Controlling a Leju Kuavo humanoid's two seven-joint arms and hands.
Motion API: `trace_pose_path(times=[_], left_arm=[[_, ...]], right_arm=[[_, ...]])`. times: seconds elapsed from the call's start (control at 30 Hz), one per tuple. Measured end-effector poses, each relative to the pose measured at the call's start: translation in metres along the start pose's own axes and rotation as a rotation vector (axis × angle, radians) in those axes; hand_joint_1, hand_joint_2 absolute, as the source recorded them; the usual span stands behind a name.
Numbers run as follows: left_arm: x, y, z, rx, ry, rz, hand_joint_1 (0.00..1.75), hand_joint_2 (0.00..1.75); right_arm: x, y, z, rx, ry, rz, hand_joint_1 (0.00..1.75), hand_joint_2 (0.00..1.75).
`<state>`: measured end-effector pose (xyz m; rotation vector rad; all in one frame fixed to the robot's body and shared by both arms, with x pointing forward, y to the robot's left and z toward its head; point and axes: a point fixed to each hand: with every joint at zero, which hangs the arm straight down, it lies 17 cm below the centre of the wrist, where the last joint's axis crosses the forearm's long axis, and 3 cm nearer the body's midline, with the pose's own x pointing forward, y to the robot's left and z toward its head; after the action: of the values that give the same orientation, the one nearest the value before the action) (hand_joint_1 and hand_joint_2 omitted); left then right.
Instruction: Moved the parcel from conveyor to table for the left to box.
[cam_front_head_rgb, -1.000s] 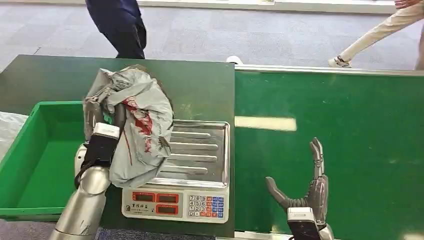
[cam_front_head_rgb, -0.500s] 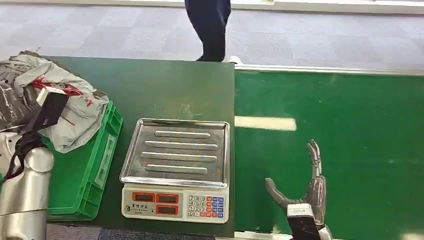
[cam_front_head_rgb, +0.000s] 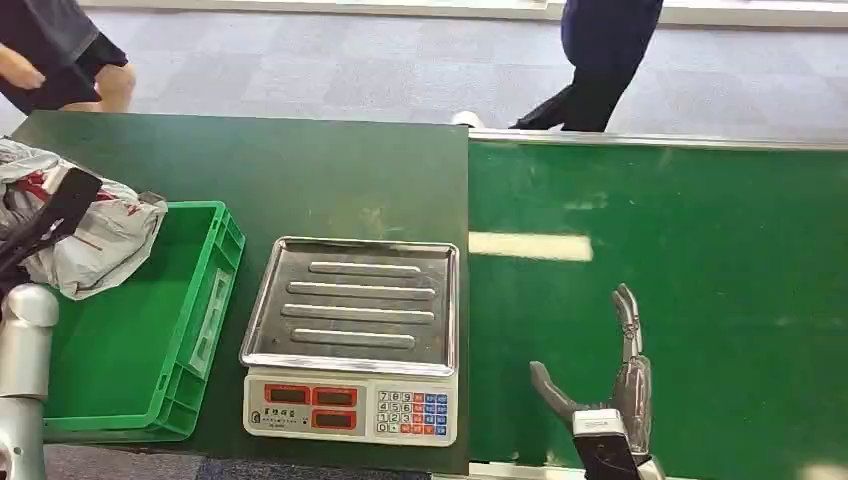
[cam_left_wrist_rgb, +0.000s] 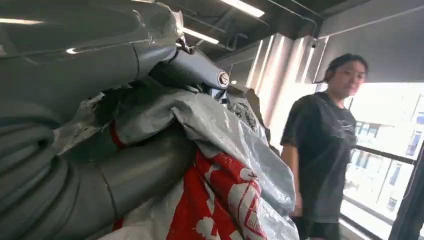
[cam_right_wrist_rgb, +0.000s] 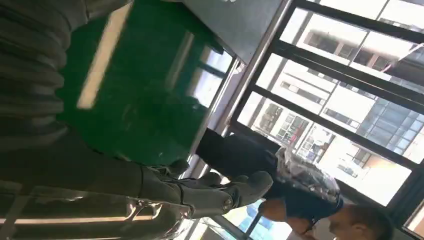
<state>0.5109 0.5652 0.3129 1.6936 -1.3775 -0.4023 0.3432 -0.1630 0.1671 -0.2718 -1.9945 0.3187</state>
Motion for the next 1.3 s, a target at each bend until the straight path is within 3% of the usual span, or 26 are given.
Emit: trace_pose_path(times=[0.27, 0.6, 0.83, 1.07, 1.17, 1.23, 1.3], left_arm=[[-0.014, -0.028, 0.008, -0.129, 0.034, 0.000, 0.00, 1.75], [-0.025, -0.034, 0.011, -0.152, 0.059, 0.025, 0.00, 1.75], [0.003, 0.007, 0.010, 0.035, -0.056, 0.252, 0.00, 1.75], [0.016, 0.022, 0.013, 0.078, -0.093, 0.312, 0.00, 1.75], [0.033, 0.038, 0.026, 0.114, -0.160, 0.504, 0.00, 1.75], [0.047, 0.037, 0.041, 0.059, -0.178, 0.652, 0.00, 1.75], [0.074, 0.016, 0.067, -0.145, -0.194, 0.784, 0.00, 1.75]], right_arm=[[0.002, 0.003, 0.005, 0.017, 0.003, -0.009, 0.00, 1.75], [0.006, 0.004, 0.007, 0.024, -0.001, -0.010, 0.00, 1.75], [0.007, 0.001, 0.007, 0.015, -0.003, -0.010, 0.00, 1.75], [0.007, 0.001, 0.006, 0.011, -0.003, -0.010, 0.00, 1.75], [0.007, -0.002, 0.006, -0.007, 0.000, -0.010, 0.00, 1.75], [0.007, -0.004, 0.006, -0.017, -0.003, -0.010, 0.00, 1.75], [0.006, -0.006, 0.008, -0.024, 0.001, -0.008, 0.00, 1.75]])
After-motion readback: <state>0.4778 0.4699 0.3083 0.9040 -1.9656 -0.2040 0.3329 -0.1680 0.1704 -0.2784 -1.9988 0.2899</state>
